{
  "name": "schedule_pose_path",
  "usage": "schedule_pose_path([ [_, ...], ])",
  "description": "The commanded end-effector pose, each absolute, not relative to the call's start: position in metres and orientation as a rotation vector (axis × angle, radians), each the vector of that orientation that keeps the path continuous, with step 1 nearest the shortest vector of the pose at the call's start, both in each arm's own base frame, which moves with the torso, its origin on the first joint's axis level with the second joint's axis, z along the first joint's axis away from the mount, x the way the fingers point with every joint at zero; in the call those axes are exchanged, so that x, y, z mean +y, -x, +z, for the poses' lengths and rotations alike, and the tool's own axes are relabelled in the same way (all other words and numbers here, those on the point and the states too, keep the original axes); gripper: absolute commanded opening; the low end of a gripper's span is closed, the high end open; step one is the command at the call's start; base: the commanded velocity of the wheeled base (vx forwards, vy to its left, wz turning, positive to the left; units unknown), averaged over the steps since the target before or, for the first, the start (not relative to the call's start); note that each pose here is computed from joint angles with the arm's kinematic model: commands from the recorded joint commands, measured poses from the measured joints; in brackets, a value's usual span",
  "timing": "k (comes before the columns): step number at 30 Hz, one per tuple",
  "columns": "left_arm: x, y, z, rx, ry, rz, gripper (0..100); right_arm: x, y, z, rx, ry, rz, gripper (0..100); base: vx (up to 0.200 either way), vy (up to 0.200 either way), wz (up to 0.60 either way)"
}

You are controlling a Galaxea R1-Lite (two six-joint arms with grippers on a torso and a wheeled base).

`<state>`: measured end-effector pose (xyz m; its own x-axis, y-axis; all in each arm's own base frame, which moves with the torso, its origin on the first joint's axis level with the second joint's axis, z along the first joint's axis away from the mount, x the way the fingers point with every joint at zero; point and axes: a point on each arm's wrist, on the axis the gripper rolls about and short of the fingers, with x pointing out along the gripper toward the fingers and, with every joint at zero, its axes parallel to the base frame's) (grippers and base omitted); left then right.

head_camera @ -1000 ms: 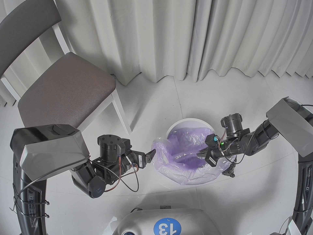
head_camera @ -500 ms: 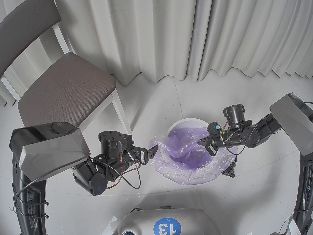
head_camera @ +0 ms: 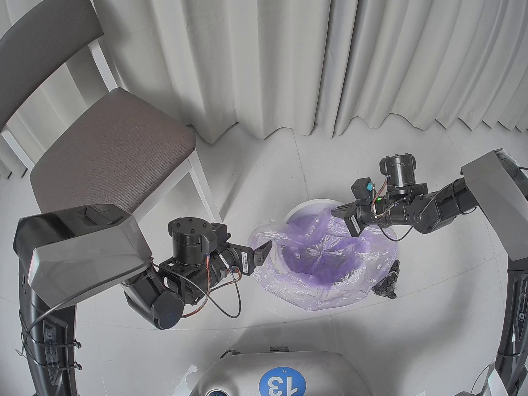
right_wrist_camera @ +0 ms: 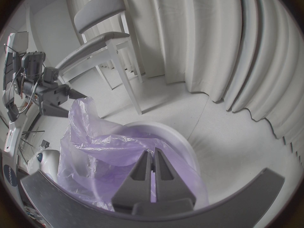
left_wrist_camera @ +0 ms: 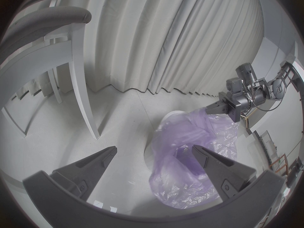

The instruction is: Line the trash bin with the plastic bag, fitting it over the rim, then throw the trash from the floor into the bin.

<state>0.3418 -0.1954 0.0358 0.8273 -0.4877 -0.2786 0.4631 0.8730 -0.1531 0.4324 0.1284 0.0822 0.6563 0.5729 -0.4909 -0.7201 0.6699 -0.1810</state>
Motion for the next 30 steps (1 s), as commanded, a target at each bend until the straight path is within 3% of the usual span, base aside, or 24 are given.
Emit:
schedule_pose_path([
  [1,-0.199,-0.34,0.042,0.301,0.084,-0.516,100,0.125,-0.437,0.085,0.394,0.372,0.737,0,0.0,0.0,0.0],
  [9,-0.197,-0.342,0.055,0.273,0.093,-0.513,100,0.119,-0.448,0.102,0.357,0.271,0.678,0,0.0,0.0,0.0],
  [30,-0.212,-0.363,0.076,0.233,0.101,-0.514,100,0.111,-0.455,0.111,0.294,0.199,0.591,0,0.0,0.0,0.0],
])
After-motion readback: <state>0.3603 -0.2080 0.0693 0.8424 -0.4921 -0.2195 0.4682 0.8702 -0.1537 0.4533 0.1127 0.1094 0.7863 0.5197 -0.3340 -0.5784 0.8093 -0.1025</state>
